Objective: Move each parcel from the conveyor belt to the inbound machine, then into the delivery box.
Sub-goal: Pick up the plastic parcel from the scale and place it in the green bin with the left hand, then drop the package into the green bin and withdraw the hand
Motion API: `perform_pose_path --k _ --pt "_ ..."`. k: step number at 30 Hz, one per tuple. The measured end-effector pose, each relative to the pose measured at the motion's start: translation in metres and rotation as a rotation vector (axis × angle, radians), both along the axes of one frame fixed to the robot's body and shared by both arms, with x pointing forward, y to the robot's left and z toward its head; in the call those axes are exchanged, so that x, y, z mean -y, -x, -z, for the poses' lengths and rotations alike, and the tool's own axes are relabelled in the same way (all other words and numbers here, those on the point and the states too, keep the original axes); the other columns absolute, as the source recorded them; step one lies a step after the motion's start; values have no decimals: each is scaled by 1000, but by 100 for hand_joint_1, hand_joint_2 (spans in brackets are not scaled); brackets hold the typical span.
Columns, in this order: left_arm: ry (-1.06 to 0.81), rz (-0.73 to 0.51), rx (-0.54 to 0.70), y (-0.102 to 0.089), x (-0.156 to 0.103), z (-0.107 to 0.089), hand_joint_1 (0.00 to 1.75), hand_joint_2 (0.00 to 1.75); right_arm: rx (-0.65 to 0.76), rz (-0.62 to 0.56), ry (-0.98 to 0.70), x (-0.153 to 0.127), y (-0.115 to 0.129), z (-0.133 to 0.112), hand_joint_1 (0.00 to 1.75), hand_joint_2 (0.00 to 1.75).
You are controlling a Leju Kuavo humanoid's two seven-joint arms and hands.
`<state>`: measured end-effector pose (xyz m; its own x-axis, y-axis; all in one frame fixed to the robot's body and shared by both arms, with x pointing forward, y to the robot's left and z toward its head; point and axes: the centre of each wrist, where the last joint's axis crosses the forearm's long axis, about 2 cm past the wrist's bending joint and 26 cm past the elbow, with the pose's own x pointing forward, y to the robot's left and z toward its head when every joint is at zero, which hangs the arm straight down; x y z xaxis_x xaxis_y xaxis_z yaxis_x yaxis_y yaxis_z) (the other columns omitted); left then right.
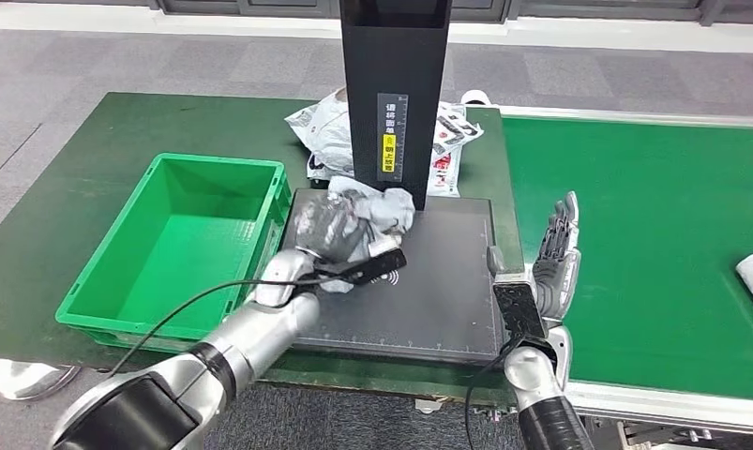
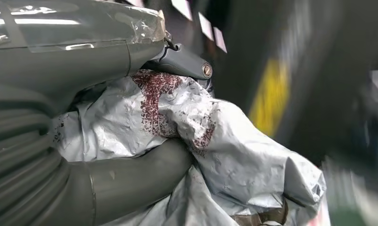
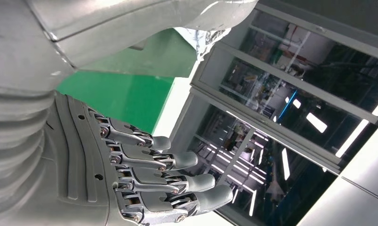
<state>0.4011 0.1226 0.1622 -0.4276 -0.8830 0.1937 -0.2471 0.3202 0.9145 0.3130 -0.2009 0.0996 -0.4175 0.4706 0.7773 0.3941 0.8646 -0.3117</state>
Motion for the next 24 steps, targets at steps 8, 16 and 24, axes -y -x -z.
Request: perform_pose_path --k 8,16,24 --pt "-84 -310 358 -35 -81 -67 175 175 15 1 9 0 3 -2 0 175" --pt "-149 -620 380 -36 -177 -63 175 175 31 1 12 2 3 -1 0 175" --pt "-445 -741 -325 -34 -228 -2 4 175 -11 -37 14 1 -7 -5 0 175"
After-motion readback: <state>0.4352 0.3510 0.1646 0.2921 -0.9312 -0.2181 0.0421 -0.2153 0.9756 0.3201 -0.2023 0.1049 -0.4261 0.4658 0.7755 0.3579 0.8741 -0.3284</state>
